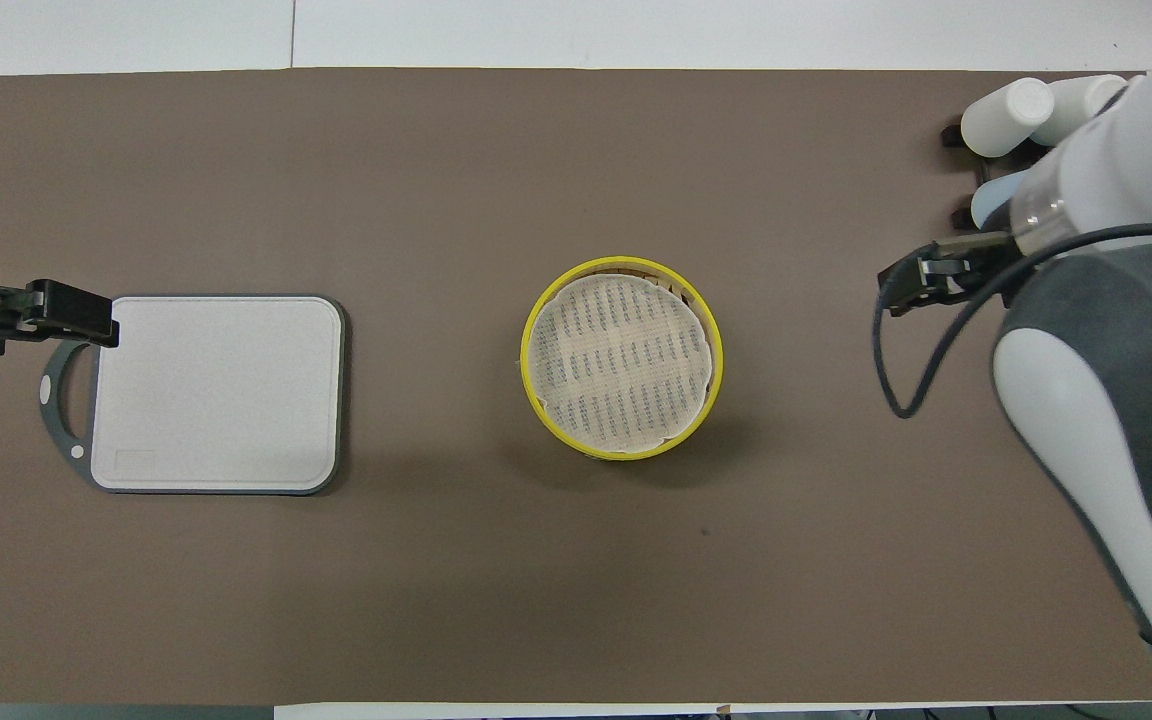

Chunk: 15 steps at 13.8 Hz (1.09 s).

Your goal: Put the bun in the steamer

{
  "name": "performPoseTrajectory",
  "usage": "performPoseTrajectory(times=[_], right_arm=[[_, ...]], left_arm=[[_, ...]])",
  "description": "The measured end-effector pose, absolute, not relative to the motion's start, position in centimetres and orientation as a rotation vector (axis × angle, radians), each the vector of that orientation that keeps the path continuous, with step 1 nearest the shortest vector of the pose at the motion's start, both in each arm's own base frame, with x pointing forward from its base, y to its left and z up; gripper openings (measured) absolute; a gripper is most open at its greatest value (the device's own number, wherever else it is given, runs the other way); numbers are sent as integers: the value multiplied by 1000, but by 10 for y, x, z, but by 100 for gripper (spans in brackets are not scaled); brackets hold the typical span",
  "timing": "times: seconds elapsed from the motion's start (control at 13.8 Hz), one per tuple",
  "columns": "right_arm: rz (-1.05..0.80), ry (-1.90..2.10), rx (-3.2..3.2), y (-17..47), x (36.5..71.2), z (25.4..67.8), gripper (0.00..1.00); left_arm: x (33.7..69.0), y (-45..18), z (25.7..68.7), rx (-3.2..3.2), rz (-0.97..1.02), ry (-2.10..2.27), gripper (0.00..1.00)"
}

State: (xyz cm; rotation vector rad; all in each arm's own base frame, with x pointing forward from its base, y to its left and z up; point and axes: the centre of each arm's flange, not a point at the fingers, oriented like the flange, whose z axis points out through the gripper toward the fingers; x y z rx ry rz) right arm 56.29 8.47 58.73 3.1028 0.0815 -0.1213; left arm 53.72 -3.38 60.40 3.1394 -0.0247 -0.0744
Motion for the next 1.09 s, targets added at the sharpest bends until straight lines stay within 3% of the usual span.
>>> performPoseTrajectory(times=[0.22, 0.43, 0.72, 1.09], right_arm=[[-135, 132, 3110, 51, 538, 619, 100], [-141, 115, 3112, 43, 525, 625, 100], [-69, 101, 3117, 38, 533, 622, 100], [-112, 36, 3117, 15, 548, 601, 100]], left_arm=[[537, -34, 604, 3140, -72, -24, 100], [537, -34, 604, 3140, -72, -24, 100], [537, -34, 605, 3140, -69, -24, 100], [537, -34, 605, 3140, -68, -25, 100]])
